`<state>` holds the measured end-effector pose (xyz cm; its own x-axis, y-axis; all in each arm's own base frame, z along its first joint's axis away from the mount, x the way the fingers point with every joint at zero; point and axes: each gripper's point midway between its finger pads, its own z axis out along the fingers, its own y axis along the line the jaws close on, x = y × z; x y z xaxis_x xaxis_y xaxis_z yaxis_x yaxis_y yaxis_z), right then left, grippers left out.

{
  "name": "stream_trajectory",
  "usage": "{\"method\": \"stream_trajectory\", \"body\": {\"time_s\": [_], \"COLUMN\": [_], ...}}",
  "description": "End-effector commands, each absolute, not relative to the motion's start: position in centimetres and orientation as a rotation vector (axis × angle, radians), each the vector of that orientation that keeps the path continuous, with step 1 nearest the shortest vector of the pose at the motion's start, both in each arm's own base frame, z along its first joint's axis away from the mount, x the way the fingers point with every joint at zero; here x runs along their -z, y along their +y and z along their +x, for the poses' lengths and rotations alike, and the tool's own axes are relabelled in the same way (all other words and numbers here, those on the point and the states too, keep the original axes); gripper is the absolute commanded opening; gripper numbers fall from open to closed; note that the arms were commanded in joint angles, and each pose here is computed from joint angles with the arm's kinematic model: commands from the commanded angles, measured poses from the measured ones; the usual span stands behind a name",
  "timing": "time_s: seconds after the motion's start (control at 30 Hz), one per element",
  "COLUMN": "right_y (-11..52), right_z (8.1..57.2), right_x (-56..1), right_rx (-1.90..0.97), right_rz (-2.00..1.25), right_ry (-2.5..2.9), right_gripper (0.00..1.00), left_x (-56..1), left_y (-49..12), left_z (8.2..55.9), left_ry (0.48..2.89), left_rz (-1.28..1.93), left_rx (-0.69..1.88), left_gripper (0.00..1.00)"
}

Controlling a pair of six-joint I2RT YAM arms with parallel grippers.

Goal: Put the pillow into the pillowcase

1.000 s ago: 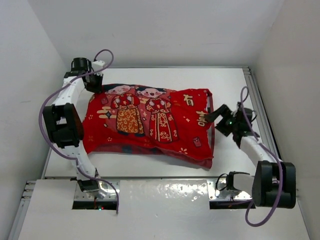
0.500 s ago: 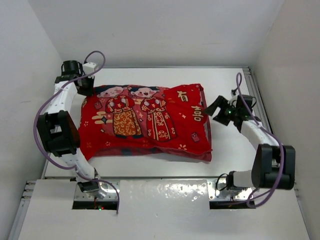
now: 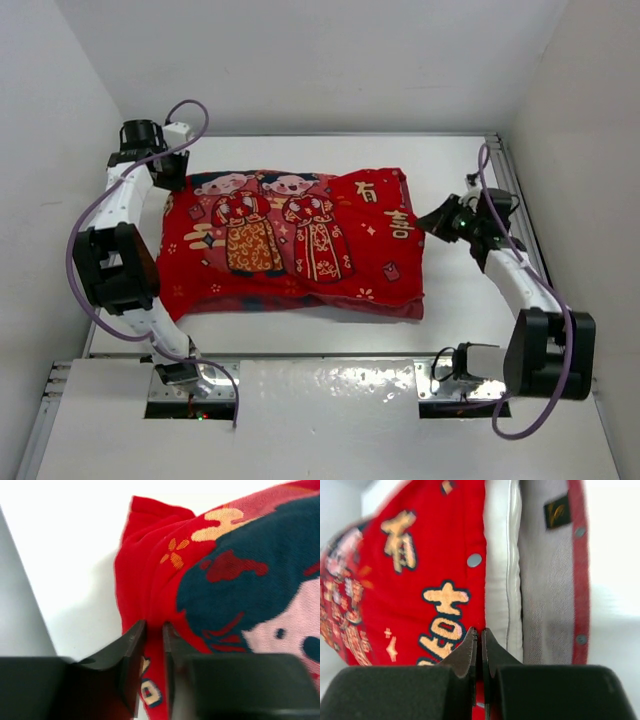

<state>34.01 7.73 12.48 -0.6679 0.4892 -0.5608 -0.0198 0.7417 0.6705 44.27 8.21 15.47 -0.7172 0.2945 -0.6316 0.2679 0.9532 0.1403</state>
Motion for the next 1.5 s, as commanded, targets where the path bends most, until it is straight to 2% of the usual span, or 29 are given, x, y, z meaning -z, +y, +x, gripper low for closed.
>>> {"method": "stream_trajectory", "body": {"time_s": [0.0, 0.07, 0.13, 0.27, 0.33, 0.4, 0.5, 0.53, 0.57, 0.6, 0.63, 0.7, 0.73, 0.83, 0.97, 1.13, 1.23, 1.27, 1.33, 1.47], "right_y": [3.5, 2.5, 1.6, 1.4, 0.0, -2.3, -5.6, -6.3, -6.5, -5.9, -7.0, -8.1, -8.2, -7.2, -3.6, -2.8, -5.0, -5.6, -5.9, -2.9], "right_z": [35.1, 35.1, 35.4, 35.3, 35.3, 34.4, 31.9, 31.8, 29.7, 29.6, 31.3, 32.2, 34.1, 37.2, 38.0, 33.3, 29.7, 28.8, 26.8, 24.6], "right_x": [-15.1, -17.2, -19.7, -22.3, -21.7, -18.9, -9.1, -8.0, -5.8, -4.1, -6.1, -7.9, -10.7, -17.2, -19.1, -17.0, -14.9, -15.9, -14.4, -13.3], "right_rx": [-0.661, -0.655, -0.653, -0.663, -0.591, -0.45, -0.311, -0.314, -0.323, -0.37, -0.333, -0.179, -0.127, -0.016, -0.103, -0.258, -0.224, -0.22, -0.248, -0.409], "right_rz": [0.404, 0.428, 0.432, 0.471, 0.555, 0.69, 0.939, 1.012, 1.079, 1.084, 1.041, 0.975, 0.894, 0.7, 0.579, 0.743, 0.916, 0.964, 1.098, 1.178], "right_ry": [2.045, 1.979, 1.911, 1.851, 1.834, 1.871, 2.088, 2.149, 2.302, 2.421, 2.413, 2.411, 2.353, 2.212, 2.224, 2.249, 2.197, 2.123, 2.094, 2.043], "right_gripper": [0.0, 0.0, 0.0, 0.0, 0.0, 0.0, 0.0, 0.0, 0.08, 0.26, 0.64, 0.85, 0.98, 0.99, 0.99, 0.99, 0.99, 0.99, 0.99, 0.99], "left_x": [-19.8, -20.3, -21.1, -23.6, -24.9, -25.5, -25.8, -25.5, -25.4, -25.4, -25.4, -26.2, -26.3, -27.2, -26.3, -22.2, -22.1, -20.0, -18.4, -15.7], "left_y": [9.7, 9.8, 10.1, 10.3, 10.1, 9.6, 8.8, 8.5, 8.3, 8.2, 8.0, 7.2, 6.5, 4.6, 2.6, 3.2, 3.9, 3.9, 3.6, 2.1], "left_z": [44.9, 45.0, 44.8, 45.0, 45.0, 44.8, 44.6, 44.5, 44.5, 44.5, 44.3, 44.3, 44.1, 43.7, 41.9, 35.0, 31.4, 30.0, 27.8, 24.5], "left_ry": [2.294, 2.289, 2.292, 2.245, 2.214, 2.196, 2.186, 2.191, 2.195, 2.198, 2.209, 2.193, 2.195, 2.172, 2.215, 2.334, 2.268, 2.295, 2.343, 2.418], "left_rz": [0.357, 0.355, 0.346, 0.323, 0.321, 0.331, 0.369, 0.383, 0.394, 0.411, 0.426, 0.478, 0.5, 0.565, 0.65, 0.881, 0.979, 1.022, 1.053, 1.104], "left_rx": [-0.147, -0.158, -0.172, -0.192, -0.193, -0.175, -0.161, -0.16, -0.171, -0.181, -0.185, -0.191, -0.179, -0.141, 0.033, 0.197, 0.129, 0.149, 0.19, 0.32], "left_gripper": [0.32, 0.49, 0.99, 1.0, 1.0, 1.0, 1.0, 1.0, 1.0, 1.0, 1.0, 1.0, 1.0, 1.0, 1.0, 1.0, 1.0, 1.0, 1.0, 1.0]}}
